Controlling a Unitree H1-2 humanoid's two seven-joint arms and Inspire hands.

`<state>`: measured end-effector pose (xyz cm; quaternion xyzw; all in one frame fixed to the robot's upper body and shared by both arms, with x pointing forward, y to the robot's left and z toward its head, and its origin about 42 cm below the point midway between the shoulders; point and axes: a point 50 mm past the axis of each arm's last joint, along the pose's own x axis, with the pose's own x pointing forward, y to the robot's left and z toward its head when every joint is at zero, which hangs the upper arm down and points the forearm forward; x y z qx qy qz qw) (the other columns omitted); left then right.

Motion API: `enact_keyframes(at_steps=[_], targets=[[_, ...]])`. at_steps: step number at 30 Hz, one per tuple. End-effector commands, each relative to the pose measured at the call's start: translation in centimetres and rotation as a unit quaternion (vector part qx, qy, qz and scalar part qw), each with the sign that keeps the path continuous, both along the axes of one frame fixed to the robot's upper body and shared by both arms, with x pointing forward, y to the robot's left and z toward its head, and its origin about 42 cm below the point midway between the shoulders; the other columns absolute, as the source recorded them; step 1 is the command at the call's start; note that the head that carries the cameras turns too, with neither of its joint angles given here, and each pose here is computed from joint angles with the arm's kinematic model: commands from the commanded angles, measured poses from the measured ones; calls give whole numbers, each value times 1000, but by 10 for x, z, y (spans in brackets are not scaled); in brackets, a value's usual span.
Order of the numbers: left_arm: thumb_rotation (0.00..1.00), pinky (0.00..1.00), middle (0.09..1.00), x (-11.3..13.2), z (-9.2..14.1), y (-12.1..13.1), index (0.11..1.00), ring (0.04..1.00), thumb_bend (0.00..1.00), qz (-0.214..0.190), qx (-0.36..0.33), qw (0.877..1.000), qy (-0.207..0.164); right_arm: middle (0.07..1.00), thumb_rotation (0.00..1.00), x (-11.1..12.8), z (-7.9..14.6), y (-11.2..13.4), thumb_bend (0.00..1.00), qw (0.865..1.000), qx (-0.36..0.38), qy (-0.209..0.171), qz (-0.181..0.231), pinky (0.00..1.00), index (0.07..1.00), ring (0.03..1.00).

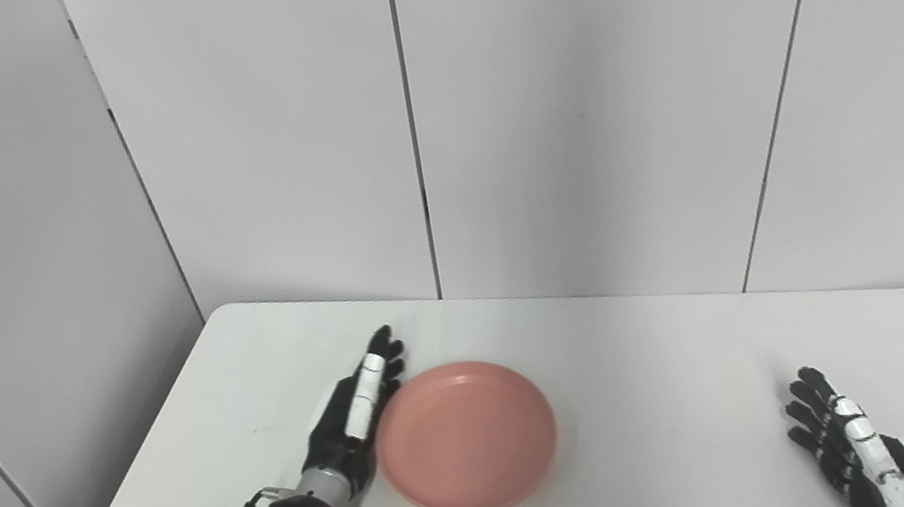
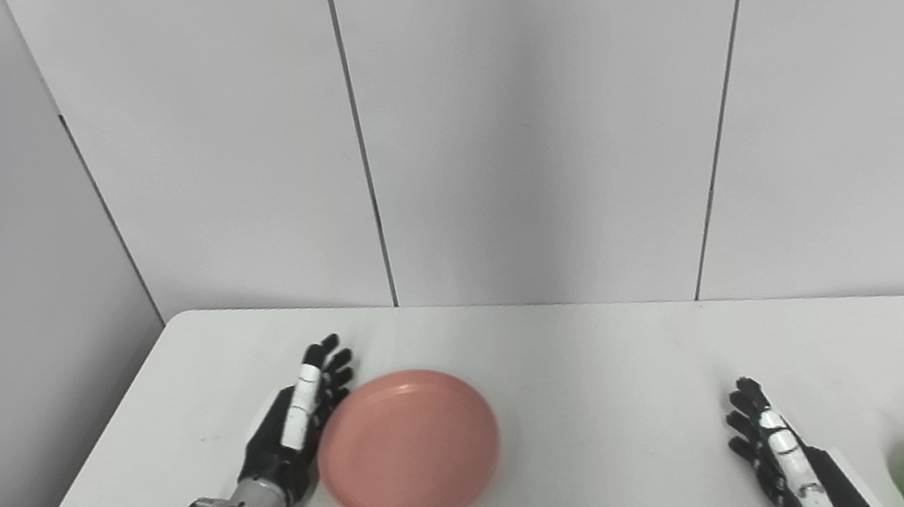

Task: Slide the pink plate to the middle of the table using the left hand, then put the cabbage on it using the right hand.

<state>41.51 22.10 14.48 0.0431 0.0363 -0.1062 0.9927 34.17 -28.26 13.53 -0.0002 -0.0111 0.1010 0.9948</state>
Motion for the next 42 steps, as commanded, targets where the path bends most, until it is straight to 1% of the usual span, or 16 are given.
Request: enact_keyframes(at_steps=[1,3,7,9,12,16,18,21,23,25,30,36,42], targets=[[1000,951,968,-6,-7,-26,977,965,785,-48,2,999,16,1000,1000,-4,-1,3,376,1000,-7,-1,1,1000,1000,1000],[1000,973,979,-7,-12,-32,985,972,761,-66,9,998,15,1000,1000,-4,-1,4,377,1000,-3,0,1,1000,1000,1000],[1000,998,998,-9,-21,-44,999,995,774,-98,5,995,24,1000,1000,-4,0,8,379,1000,6,9,2,1000,1000,1000],[1000,1000,1000,-11,-24,-50,1000,999,787,-107,7,994,25,1000,1000,-4,0,9,381,1000,6,10,1,1000,1000,1000],[1000,973,989,-16,-26,-59,993,978,794,-112,9,993,22,1000,1000,-4,-1,11,386,1000,0,9,0,1000,1000,1000],[1000,938,973,-25,-28,-71,968,963,765,-125,-6,992,19,1000,1000,-4,-2,13,386,1000,-11,5,-1,1000,1000,1000],[1000,930,968,-29,-29,-76,962,959,763,-128,-15,991,20,1000,1000,-3,-3,15,380,1000,-8,7,-1,1000,1000,1000],[1000,920,974,-36,-31,-85,962,963,783,-129,-26,991,14,1000,1000,-3,-3,17,407,1000,-10,11,-4,1000,1000,995],[1000,933,979,-39,-32,-88,966,966,805,-125,-35,991,11,1000,1000,-3,-3,19,413,1000,-14,11,-7,1000,1000,992],[1000,966,996,-43,-34,-93,992,984,807,-120,-61,991,9,992,1000,-3,-3,21,439,1000,-20,14,-14,1000,1000,978],[1000,995,1000,-51,-36,-103,1000,999,813,-120,-98,988,4,999,1000,-3,-5,22,457,1000,-23,9,-5,1000,1000,985],[1000,1000,1000,-55,-42,-104,1000,1000,846,-115,-102,988,0,1000,1000,-3,-5,23,463,1000,-23,11,0,1000,1000,995],[1000,1000,1000,-56,-44,-103,1000,1000,835,-114,-97,989,-9,998,1000,-3,-4,24,469,1000,-24,15,-5,1000,1000,987]])
